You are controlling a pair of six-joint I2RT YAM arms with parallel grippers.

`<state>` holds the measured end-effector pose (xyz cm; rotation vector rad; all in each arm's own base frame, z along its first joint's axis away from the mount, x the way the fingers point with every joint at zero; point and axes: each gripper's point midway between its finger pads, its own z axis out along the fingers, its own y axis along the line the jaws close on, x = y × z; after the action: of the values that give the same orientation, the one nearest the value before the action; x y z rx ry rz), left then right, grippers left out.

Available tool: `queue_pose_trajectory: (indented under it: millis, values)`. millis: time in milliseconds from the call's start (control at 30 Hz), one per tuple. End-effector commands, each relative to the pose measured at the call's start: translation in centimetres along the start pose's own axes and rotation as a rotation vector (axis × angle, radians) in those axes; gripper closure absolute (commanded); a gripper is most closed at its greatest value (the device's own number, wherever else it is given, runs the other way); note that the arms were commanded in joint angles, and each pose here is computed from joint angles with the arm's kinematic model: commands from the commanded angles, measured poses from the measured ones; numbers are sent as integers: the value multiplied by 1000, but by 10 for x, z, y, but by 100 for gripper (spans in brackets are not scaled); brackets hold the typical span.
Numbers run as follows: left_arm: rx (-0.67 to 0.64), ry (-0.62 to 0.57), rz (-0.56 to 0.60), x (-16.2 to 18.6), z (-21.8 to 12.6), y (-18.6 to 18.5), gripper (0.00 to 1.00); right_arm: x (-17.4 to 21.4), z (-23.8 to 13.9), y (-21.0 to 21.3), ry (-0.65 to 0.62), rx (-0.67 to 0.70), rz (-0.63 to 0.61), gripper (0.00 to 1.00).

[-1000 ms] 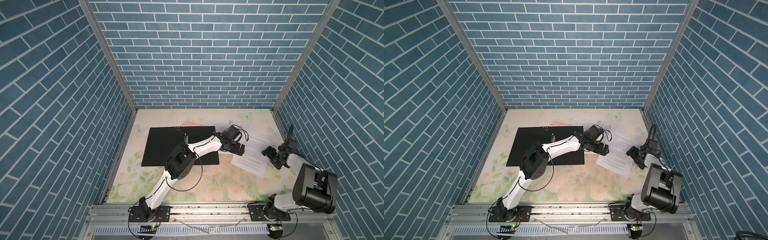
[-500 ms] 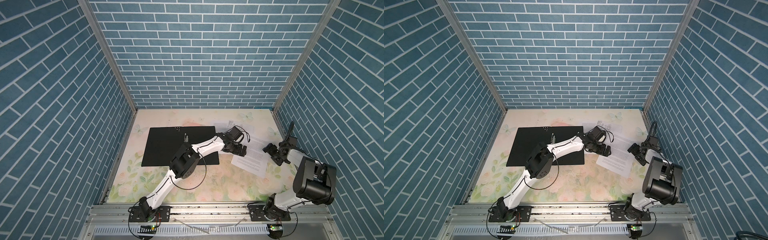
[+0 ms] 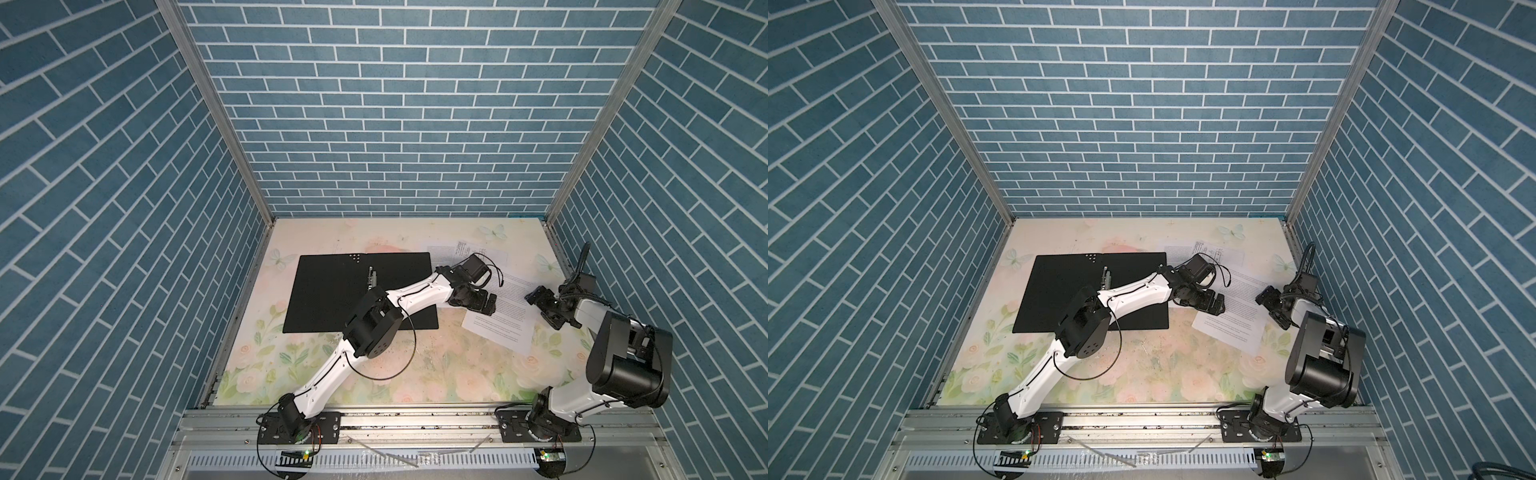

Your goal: Put the files into the folder

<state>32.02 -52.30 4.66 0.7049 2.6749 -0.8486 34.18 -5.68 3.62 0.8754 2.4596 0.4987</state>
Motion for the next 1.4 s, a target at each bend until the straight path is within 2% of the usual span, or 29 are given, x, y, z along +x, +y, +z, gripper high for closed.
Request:
queue_pose_trajectory:
  millis: [0, 433, 667, 1133, 1367]
  values:
    - [-23, 110, -41, 31, 15, 10, 0, 53, 12, -17, 175, 17, 93, 16]
    - [3, 136, -83, 38, 20, 9, 0, 65, 16, -14, 202, -31, 122, 17]
    - [2, 107, -75, 33, 12, 6, 0, 63, 12, -8, 200, -57, 116, 18]
    - [122, 76, -142, 28, 14, -4, 0, 69, 12, 1, 215, -122, 148, 18]
    - [149, 48, -163, 22, 11, -3, 0, 81, 11, 1, 255, -133, 152, 25]
